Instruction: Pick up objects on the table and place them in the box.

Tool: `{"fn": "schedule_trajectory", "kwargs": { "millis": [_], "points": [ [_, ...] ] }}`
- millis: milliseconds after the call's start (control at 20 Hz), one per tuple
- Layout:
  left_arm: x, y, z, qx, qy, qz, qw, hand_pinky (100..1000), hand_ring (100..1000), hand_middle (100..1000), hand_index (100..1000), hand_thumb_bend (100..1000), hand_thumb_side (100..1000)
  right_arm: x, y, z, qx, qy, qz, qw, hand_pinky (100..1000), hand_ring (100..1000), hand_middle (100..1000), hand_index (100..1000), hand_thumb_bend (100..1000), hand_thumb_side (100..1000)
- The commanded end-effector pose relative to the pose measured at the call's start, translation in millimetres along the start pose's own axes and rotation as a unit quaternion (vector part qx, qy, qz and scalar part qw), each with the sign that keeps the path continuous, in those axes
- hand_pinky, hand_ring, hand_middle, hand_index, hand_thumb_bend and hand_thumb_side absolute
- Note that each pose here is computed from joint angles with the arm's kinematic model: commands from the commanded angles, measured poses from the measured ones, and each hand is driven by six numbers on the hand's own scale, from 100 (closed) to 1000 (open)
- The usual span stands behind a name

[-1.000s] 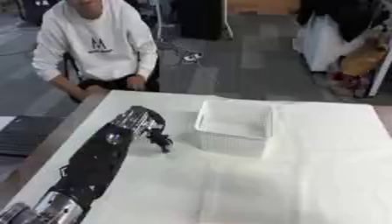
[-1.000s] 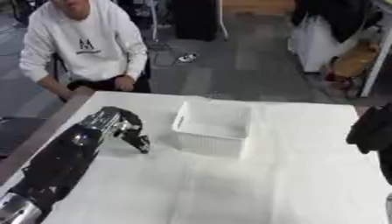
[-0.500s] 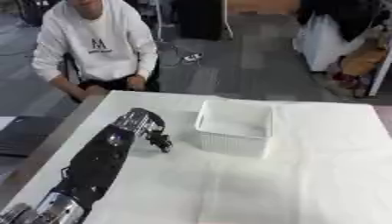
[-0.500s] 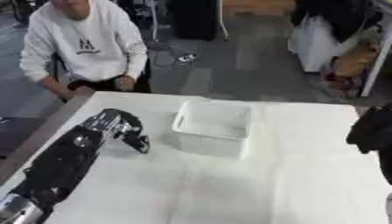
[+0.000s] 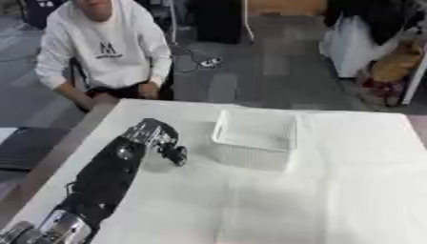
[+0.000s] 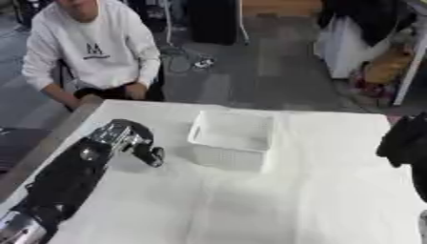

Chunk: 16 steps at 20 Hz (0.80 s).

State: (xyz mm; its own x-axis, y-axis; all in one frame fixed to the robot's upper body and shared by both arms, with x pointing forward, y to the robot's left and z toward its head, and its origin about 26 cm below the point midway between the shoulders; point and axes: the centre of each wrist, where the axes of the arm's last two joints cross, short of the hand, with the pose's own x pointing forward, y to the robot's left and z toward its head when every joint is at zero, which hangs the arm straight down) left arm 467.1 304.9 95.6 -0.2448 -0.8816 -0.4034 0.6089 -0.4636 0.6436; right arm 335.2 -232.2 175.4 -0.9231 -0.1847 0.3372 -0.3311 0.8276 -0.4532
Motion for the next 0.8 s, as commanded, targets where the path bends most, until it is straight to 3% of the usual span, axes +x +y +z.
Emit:
{"fn": "schedule_trajectory", "kwargs": {
  "millis": [50,800],
  "points": [
    [-7.2,7.9,4.8,0.015,0.008,-0.001,1.0,175,380,590,641,785,1000,3.9,-2.2,-6.7,0.055,-0.058,0.031,0.996,100,384,375,487,100,866],
    [-4.6,2.4,1.2,0.028,0.012,-0.008,0.999,200,407,625,675,770,1000,3.6,-2.4,-6.0,0.056,-0.057,0.031,0.996,100,383,374,487,100,873]
  ]
}}
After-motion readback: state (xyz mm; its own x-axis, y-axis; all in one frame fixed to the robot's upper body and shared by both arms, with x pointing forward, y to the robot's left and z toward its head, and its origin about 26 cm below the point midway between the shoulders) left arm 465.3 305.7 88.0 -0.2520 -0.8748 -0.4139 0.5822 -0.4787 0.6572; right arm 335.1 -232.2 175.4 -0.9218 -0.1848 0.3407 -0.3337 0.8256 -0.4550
